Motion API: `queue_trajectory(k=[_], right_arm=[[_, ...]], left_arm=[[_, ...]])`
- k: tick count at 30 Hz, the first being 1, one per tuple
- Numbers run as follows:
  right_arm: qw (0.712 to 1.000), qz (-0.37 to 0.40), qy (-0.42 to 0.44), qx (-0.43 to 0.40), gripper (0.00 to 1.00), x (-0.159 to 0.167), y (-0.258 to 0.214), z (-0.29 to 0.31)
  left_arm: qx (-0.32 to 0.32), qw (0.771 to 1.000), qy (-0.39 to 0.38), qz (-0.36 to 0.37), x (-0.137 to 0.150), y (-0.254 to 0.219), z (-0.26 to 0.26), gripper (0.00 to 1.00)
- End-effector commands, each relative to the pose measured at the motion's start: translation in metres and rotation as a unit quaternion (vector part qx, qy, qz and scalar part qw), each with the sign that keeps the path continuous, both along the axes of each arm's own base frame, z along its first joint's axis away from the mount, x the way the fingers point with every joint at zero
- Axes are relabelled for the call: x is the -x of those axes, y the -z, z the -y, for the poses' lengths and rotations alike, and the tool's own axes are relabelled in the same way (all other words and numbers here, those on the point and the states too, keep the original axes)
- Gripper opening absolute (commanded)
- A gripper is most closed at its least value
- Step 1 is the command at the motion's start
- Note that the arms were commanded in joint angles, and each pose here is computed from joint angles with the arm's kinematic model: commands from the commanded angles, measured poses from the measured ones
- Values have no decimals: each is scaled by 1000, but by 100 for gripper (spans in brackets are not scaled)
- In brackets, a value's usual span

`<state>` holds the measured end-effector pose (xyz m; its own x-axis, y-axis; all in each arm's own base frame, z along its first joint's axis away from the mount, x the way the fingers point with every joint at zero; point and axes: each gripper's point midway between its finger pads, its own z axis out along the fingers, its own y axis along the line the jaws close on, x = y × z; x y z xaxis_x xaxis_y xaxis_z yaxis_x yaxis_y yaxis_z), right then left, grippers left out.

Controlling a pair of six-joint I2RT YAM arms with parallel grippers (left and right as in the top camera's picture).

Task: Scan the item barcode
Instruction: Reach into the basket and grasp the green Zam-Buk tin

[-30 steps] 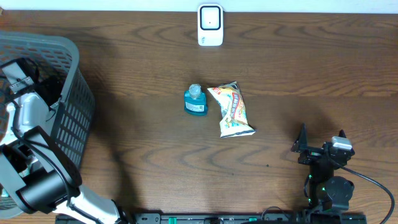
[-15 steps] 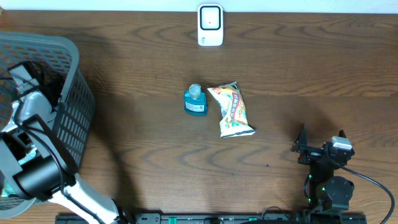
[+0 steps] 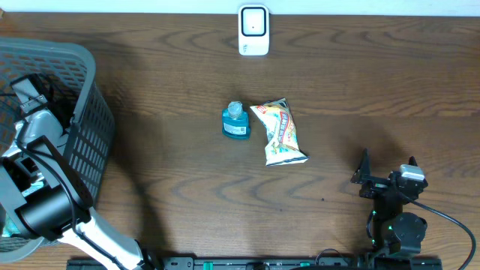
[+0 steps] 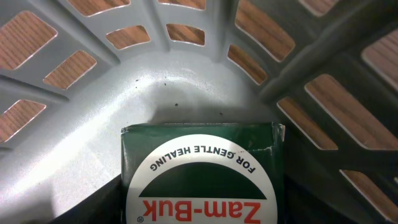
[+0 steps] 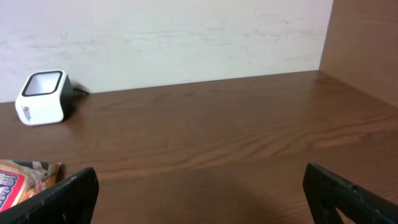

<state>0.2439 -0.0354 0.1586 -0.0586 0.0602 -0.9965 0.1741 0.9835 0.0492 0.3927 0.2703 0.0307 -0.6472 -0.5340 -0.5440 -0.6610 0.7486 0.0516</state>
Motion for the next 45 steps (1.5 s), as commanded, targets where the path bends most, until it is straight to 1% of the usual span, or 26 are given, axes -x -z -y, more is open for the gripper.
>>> queue_trajectory(k=[1, 6, 10, 16, 18, 22, 26, 33, 39, 45], right_arm=[[1000, -1, 5, 6, 99, 0, 0, 2], [1000, -1, 5, 6, 99, 1, 0, 2], [1000, -1, 5, 6, 99, 0, 0, 2], [1000, -1, 5, 6, 99, 1, 0, 2], [1000, -1, 5, 6, 99, 1, 0, 2], [1000, -1, 5, 6, 99, 0, 0, 2], [1000, -1, 5, 6, 99, 0, 0, 2], [1000, -1, 5, 6, 99, 0, 0, 2], [1000, -1, 5, 6, 99, 0, 0, 2], [1000, -1, 5, 6, 99, 0, 0, 2]], left_arm=[[9, 1000, 6, -24, 9, 8, 5, 64], [-7, 1000, 6, 2, 10, -33, 6, 64], [-25, 999, -7, 48, 16, -89, 10, 64], [-29, 990, -54, 128, 43, -170, 26, 64], [-25, 987, -55, 151, 52, -192, 36, 64], [-13, 981, -26, 193, 68, -230, 63, 64], [-3, 973, -4, 229, 82, -258, 86, 64], [-4, 962, 43, 271, 97, -292, 125, 64], [-1, 950, 103, 296, 97, -311, 167, 64], [10, 921, 193, 338, 91, -336, 225, 64]])
